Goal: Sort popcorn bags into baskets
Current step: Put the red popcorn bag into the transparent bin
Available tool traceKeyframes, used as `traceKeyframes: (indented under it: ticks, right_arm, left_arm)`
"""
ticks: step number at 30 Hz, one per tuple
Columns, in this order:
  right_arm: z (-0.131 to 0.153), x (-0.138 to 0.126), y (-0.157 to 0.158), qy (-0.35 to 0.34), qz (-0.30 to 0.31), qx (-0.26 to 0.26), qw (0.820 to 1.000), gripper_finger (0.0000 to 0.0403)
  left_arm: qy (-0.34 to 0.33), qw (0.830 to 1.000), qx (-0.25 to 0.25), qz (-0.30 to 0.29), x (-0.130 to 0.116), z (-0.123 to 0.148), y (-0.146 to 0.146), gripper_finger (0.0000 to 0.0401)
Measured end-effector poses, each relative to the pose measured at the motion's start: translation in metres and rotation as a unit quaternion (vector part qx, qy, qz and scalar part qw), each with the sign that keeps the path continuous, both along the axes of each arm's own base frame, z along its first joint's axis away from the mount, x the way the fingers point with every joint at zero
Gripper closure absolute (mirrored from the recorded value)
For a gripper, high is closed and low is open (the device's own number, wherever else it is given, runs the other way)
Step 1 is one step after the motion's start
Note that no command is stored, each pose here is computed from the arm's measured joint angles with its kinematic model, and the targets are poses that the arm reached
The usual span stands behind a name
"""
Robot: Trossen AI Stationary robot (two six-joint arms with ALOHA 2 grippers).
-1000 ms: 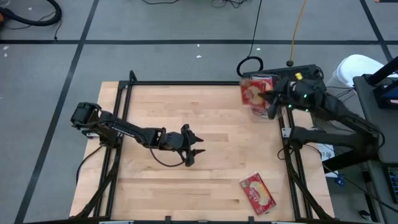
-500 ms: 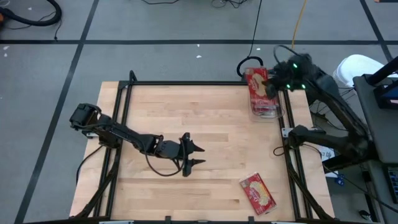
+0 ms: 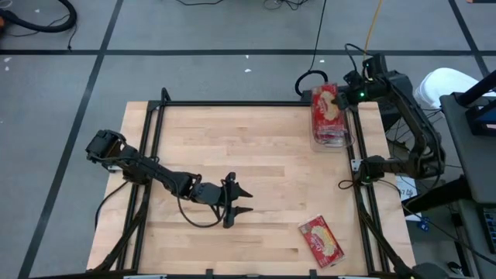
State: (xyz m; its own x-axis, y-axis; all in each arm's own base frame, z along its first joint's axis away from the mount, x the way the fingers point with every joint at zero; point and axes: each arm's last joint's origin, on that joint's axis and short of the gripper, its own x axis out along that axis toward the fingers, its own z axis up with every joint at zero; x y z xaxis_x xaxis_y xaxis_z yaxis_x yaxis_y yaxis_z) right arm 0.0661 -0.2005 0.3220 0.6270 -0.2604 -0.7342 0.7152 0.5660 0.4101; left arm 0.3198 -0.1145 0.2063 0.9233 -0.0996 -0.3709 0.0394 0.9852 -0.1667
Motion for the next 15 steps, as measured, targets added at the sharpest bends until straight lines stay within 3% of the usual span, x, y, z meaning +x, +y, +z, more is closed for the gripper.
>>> traceKeyframes:
  ticks: [15]
  right_arm:
    - [-0.004, 0.01, 0.001, 0.059, -0.02, -0.003, 0.998, 0.0384]
  left_arm:
    - [0.0, 1.0, 0.002, -0.003, 0.0, 0.0, -0.001, 0.0174]
